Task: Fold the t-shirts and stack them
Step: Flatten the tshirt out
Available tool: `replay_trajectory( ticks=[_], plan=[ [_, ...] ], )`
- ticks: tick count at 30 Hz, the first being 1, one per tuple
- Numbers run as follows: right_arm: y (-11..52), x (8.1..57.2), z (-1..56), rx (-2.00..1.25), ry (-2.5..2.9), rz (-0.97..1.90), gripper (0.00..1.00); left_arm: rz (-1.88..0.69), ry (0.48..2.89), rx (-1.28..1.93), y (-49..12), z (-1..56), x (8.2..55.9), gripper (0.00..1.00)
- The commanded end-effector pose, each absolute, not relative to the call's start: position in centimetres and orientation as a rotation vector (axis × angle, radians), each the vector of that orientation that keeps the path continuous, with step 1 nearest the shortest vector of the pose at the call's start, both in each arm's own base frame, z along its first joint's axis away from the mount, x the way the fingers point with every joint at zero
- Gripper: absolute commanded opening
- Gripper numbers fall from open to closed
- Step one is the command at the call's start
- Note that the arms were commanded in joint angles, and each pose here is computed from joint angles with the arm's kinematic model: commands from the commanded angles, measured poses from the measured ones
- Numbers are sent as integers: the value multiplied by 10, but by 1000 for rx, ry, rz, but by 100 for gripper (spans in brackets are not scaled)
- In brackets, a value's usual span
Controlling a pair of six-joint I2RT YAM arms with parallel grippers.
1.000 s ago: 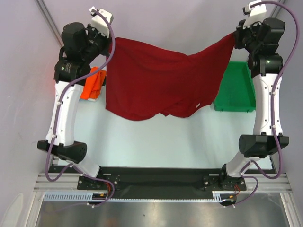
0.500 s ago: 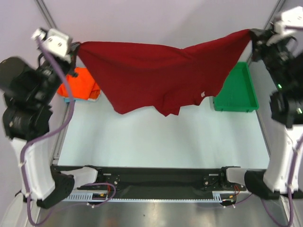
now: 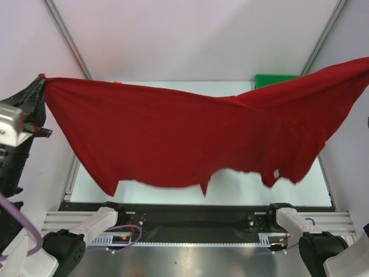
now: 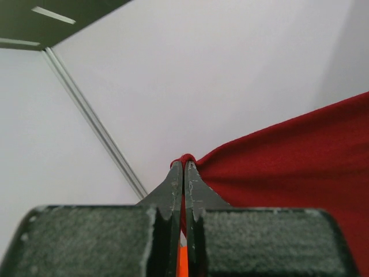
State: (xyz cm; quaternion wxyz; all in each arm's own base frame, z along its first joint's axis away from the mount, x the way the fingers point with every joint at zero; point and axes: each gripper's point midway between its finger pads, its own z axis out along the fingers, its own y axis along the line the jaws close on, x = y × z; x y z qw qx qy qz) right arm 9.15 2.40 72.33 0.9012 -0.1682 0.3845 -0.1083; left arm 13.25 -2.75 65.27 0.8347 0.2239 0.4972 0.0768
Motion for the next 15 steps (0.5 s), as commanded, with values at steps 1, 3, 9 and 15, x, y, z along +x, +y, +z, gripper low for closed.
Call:
replay_trajectory(
  ticks=[1, 3, 9, 15],
  plan=[
    [15, 94, 757, -295, 712, -290, 0, 262, 1017, 441, -13, 670, 129, 1],
    [18, 98, 763, -311, 691, -299, 0, 272, 1026, 443, -13, 668, 133, 0],
    [17, 172, 730, -358, 816, -299, 0, 280, 1179, 539, -25, 621, 180, 1],
    [31, 279, 611, -509, 1106, -180, 0, 200, 1482, 696, -49, 506, 242, 1]
  ],
)
